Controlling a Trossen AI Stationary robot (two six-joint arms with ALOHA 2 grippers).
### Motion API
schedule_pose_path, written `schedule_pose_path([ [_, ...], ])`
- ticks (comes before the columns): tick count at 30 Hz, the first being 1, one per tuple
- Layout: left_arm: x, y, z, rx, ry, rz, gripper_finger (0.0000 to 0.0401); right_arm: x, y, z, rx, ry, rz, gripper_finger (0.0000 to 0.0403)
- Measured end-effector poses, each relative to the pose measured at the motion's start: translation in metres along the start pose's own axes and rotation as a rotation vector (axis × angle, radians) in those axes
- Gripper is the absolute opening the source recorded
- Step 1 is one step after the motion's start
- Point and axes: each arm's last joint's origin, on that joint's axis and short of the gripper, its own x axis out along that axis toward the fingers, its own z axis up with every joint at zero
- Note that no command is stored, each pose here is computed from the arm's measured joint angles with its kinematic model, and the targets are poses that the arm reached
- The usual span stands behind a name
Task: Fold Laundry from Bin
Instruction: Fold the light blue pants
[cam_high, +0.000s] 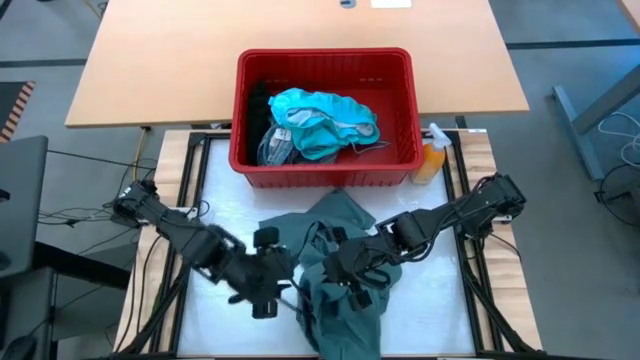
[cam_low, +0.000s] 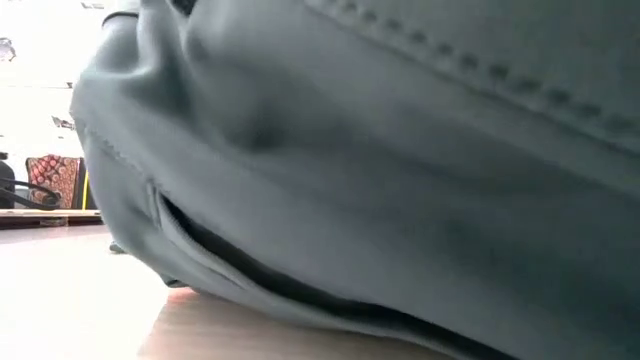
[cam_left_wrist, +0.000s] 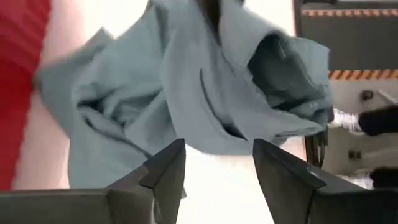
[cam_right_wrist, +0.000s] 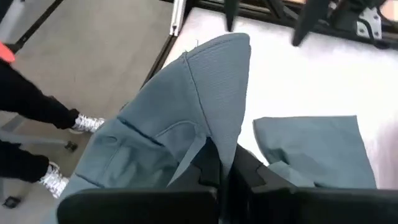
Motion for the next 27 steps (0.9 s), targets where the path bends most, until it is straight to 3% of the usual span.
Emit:
schedule_pose_path([
  [3,0.003,-0.028,-0.025,-0.039,-0.143,0.11,0.0184,0.005,-0.007,0.0,0.065,-0.028,-0.029,0.0026],
  [7,0.017,-0.05,-0.059,-0.247,-0.362,0.167,0.0185,0.014,-0.02,-0.003,0.16,-0.067,-0.055,0.0026],
  [12,0.021,-0.051,-0.072,-0.462,-0.52,0.1,0.0185,0.021,-0.032,-0.011,0.221,-0.052,-0.109,0.0026],
  [16,0.017,-0.039,-0.078,-0.622,-0.575,0.151,0.0187,0.024,-0.037,-0.016,0.241,-0.036,-0.123,0.0026],
  [20,0.022,-0.03,-0.069,-0.655,-0.629,0.206,0.0201,0.026,-0.035,-0.018,0.24,-0.034,-0.123,0.0026],
  [27,0.039,-0.005,-0.046,-0.626,-0.562,0.216,0.0258,0.026,-0.027,-0.019,0.218,-0.028,-0.118,0.0026],
])
